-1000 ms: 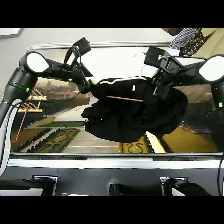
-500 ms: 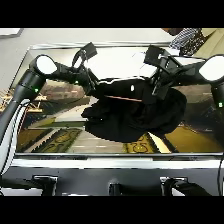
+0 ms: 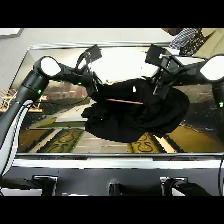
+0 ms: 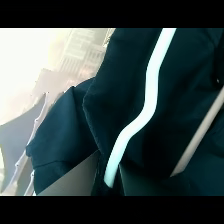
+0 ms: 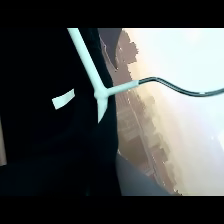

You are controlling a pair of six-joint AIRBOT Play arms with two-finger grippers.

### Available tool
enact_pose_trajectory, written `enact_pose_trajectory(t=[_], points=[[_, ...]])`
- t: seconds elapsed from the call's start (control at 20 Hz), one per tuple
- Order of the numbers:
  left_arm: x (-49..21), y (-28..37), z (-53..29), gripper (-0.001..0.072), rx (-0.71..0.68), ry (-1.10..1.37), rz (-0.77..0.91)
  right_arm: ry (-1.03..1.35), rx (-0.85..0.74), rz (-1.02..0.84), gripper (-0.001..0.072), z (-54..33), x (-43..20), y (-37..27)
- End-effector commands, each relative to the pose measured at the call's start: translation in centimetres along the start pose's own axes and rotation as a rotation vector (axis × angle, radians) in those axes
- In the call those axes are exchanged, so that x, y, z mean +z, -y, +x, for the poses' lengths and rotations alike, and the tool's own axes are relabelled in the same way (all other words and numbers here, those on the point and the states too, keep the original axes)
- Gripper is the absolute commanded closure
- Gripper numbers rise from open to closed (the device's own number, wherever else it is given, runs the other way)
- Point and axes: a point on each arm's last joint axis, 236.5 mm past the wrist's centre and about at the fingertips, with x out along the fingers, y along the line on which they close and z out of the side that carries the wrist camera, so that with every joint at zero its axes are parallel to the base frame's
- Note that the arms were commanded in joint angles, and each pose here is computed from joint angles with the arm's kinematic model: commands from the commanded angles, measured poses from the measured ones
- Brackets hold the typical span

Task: Fold the clothes and pants, and hang the long-sleeved shirts on hangers.

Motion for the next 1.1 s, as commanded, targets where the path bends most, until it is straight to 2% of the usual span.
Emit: enact_pose_trajectory(t=[0.0, 0.15, 0.25, 0.45, 0.6, 0.75, 0.85, 1.05], points=[[0.5, -0.1, -0.1, 0.0612, 0.007, 0.015, 0.002, 0.005, 0.005, 0.002, 0.0671, 0.0, 0.1, -0.1], [0.5, -1.3, -1.7, 0.0205, 0.046, 0.027, -0.048, -0.003, 0.003, -0.001, 0.0671, 0.0, -0.1, -0.1], [0.0, -3.6, -4.3, 0.009, 0.108, 0.042, -0.177, -0.012, 0.0, -0.004, 0.0671, 0.0, -0.3, 0.0], [-3.0, -7.7, -9.9, 0.0091, 0.202, 0.065, -0.573, -0.03, -0.008, -0.008, 0.0671, 0.0, -0.7, 0.2], [-7.2, -6.8, -9.2, 0.0091, 0.154, -0.018, -0.834, -0.035, -0.01, -0.003, 0.0671, 0.0, -0.8, 0.2], [-8.8, -3.8, -5.2, 0.0091, 0.055, -0.035, -1.039, -0.037, -0.011, 0.006, 0.067, 0.0, -0.9, 0.3], [-8.9, -1.9, -2.6, 0.0091, 0.034, -0.048, -1.097, -0.051, -0.01, 0.014, 0.067, 0.0, -1.2, 0.2], [-6.1, 1.0, 0.4, 0.0089, 0.0, -0.028, -1.042, -0.061, -0.002, 0.019, 0.067, 0.0, -1.4, 0.0]])
